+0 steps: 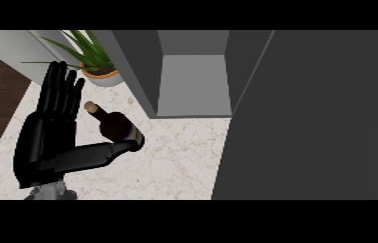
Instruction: Pick up the wine, place it into the cabinet and close the cabinet
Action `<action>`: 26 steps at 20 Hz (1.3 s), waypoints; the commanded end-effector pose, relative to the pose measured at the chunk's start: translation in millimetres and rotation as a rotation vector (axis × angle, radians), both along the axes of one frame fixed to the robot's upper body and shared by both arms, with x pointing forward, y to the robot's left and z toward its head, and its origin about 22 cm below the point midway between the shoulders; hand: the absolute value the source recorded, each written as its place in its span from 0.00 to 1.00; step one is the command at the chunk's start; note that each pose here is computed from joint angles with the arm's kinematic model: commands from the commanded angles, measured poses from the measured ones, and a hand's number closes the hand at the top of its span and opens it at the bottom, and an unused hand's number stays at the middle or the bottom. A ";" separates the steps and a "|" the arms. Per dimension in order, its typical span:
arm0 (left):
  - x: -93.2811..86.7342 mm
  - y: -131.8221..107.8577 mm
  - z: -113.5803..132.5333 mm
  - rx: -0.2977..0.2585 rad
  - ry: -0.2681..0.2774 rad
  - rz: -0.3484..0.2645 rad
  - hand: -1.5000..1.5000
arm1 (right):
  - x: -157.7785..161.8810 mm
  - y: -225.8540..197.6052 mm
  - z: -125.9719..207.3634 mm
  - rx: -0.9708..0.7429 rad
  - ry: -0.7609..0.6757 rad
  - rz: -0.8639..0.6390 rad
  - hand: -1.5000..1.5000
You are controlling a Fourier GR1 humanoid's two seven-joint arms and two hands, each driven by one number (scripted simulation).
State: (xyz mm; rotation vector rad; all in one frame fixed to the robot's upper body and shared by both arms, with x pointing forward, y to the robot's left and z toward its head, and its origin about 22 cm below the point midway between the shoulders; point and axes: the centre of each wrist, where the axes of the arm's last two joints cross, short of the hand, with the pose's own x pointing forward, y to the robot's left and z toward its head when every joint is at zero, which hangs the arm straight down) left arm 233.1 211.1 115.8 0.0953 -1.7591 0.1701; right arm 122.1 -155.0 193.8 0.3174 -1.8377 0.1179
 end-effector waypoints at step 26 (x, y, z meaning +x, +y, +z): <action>5.4 40.8 -145.5 0.028 0.104 0.085 0.00 | -30.0 -11.4 16.5 -0.037 -0.113 -0.065 0.00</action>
